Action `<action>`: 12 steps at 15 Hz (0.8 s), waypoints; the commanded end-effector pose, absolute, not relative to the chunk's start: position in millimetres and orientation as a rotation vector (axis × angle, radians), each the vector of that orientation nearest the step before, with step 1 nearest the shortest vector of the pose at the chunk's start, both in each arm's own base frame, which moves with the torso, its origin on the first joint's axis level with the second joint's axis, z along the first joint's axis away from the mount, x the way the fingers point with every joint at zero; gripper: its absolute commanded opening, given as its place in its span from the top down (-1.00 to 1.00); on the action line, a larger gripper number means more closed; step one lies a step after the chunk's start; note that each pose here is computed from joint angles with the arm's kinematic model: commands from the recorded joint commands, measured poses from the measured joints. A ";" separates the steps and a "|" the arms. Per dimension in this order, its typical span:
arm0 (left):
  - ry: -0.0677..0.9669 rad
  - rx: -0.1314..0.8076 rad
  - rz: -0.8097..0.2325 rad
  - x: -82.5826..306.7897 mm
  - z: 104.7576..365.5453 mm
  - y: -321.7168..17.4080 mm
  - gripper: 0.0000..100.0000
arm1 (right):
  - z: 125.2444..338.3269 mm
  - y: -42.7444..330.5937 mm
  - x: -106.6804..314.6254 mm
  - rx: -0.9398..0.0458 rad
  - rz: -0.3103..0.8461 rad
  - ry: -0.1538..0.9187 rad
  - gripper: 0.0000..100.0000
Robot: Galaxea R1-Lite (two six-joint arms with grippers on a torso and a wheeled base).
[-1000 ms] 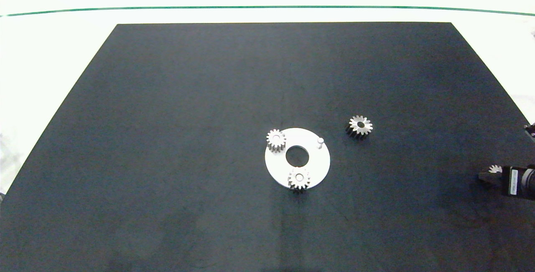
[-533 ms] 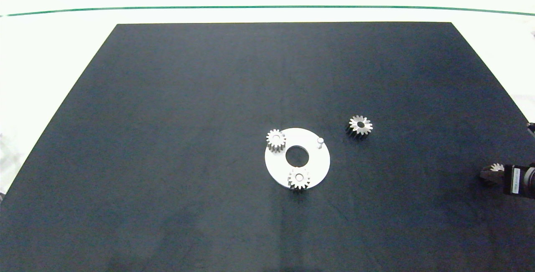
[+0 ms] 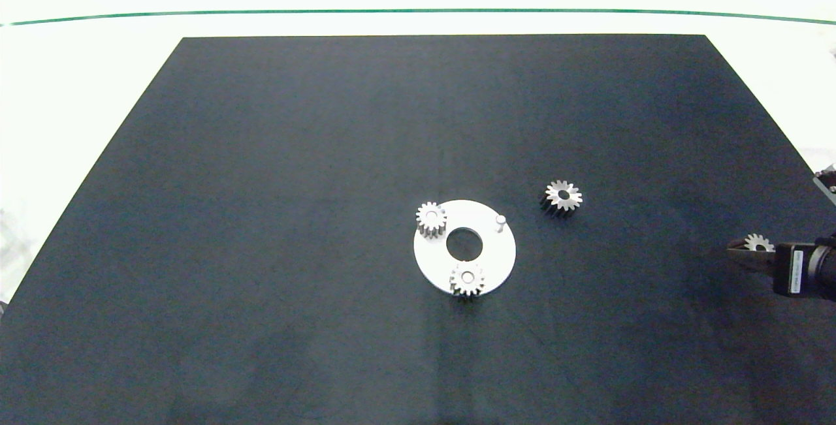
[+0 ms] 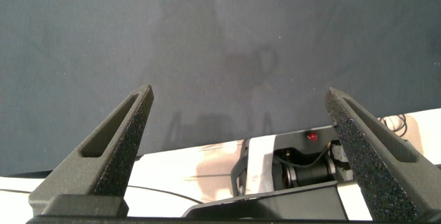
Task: Remove an incorrectly installed larger gear and replace it with the correct smaller gear
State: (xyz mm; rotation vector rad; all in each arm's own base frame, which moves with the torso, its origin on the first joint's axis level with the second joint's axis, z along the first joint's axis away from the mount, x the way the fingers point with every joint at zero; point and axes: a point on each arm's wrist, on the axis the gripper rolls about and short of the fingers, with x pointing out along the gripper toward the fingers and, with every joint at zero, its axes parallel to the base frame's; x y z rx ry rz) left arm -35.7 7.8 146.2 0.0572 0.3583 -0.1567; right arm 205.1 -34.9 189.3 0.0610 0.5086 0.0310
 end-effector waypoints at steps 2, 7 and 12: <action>0.360 0.058 -0.156 -36.9 145.2 8.0 -1.00 | 218.8 5.0 184.5 -0.003 0.221 0.448 0.62; 0.365 0.059 -0.156 -37.2 141.8 8.1 -1.00 | 243.2 29.9 192.4 -0.061 0.312 0.473 0.62; 0.366 0.059 -0.156 -37.6 139.2 8.1 -1.00 | 235.8 60.6 208.9 -0.157 0.381 0.507 0.62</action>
